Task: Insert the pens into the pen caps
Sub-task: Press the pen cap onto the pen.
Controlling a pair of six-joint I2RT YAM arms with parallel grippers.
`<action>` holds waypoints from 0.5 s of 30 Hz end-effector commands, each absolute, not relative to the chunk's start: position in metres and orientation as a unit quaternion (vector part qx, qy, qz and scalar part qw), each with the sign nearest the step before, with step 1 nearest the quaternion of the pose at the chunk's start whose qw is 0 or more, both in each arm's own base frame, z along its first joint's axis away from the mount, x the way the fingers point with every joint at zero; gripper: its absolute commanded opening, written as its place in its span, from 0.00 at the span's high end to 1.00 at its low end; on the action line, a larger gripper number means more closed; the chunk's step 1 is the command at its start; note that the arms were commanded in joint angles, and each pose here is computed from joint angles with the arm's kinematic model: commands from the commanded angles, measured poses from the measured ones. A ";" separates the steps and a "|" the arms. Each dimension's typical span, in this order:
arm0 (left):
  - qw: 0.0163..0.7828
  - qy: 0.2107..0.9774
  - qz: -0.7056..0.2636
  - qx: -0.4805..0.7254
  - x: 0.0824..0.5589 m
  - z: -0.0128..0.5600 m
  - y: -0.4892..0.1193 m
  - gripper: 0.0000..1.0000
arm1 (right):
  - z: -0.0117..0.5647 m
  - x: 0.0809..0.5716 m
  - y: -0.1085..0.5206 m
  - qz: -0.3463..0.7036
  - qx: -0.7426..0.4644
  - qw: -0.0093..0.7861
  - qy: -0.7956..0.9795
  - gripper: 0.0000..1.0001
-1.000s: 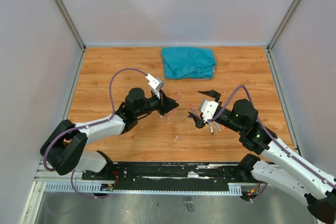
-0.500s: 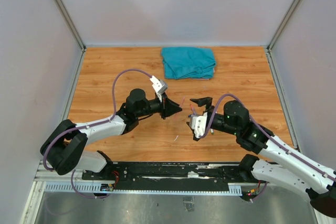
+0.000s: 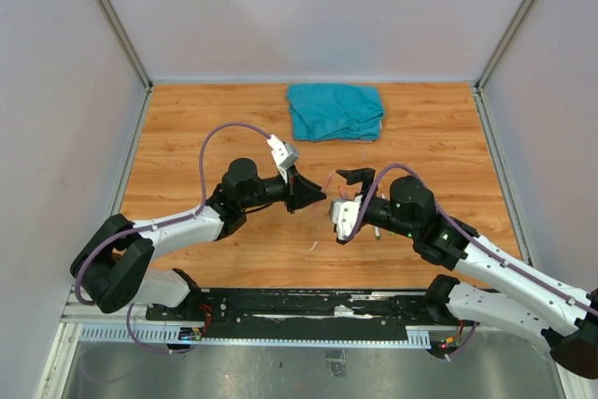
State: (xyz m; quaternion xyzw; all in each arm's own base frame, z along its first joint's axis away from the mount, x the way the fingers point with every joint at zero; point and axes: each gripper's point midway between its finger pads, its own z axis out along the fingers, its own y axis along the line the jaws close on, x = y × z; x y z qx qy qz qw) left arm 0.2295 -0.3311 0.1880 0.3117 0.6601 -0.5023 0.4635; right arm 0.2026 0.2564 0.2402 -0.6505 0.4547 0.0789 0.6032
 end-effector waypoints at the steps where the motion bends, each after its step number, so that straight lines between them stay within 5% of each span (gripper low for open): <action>1: 0.488 0.615 -0.519 0.338 0.218 0.211 -0.334 1.00 | 0.256 0.204 0.260 0.067 -0.647 0.624 0.433 0.01; 15: 0.489 0.606 -0.524 0.345 0.213 0.213 -0.335 0.99 | 0.245 0.194 0.269 0.104 -0.659 0.607 0.432 0.02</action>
